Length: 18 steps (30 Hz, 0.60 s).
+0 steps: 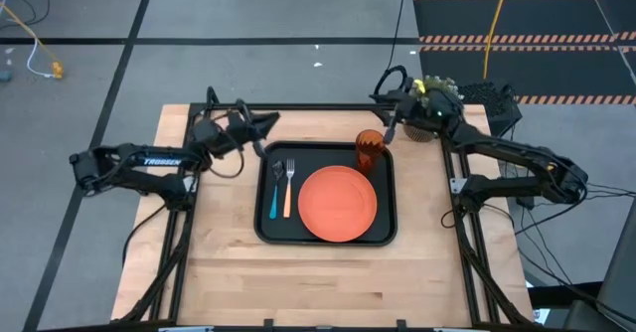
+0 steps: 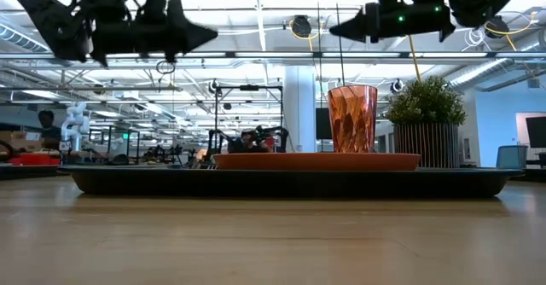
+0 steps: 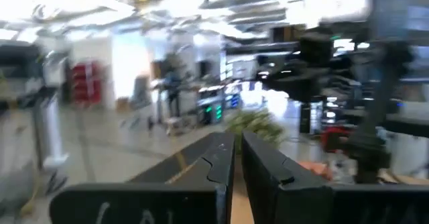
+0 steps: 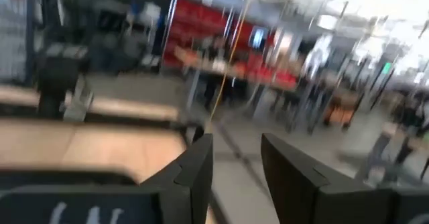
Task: Pick and place plate/cup/fork/spoon on tray
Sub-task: Adjust the black serving tray
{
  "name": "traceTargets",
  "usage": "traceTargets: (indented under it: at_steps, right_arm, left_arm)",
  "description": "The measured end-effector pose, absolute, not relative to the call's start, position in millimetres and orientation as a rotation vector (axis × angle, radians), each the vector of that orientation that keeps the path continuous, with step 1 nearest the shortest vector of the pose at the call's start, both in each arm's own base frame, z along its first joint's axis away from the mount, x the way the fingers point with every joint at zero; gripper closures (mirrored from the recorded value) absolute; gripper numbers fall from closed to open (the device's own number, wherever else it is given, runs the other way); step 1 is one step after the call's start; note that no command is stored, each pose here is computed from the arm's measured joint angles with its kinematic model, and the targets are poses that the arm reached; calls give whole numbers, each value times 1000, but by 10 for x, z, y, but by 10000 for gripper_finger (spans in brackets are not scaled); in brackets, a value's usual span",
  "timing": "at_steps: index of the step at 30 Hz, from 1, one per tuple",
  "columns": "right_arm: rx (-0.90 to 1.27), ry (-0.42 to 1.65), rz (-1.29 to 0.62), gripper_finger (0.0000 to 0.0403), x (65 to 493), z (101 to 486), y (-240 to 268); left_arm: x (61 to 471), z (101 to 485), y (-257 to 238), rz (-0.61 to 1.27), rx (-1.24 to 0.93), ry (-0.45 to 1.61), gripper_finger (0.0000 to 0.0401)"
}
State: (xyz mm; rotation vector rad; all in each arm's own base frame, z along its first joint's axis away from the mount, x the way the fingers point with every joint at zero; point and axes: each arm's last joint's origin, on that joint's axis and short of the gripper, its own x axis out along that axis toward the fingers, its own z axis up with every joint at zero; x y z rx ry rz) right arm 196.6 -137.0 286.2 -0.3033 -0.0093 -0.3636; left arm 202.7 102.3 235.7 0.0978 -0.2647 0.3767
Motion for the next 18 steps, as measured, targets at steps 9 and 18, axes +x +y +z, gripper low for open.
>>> traceTargets:
  at_steps: [9, 18]
  right_arm:
    - [-231, 166, -386, 284, 1823, 2913, -1186]
    - [42, 380, -309, 284, 1597, 2792, -843]
  left_arm:
    - [1824, 2194, 1347, 503, 24, -146, 370]
    - [1737, 2251, 1653, 500, -36, -5, 370]
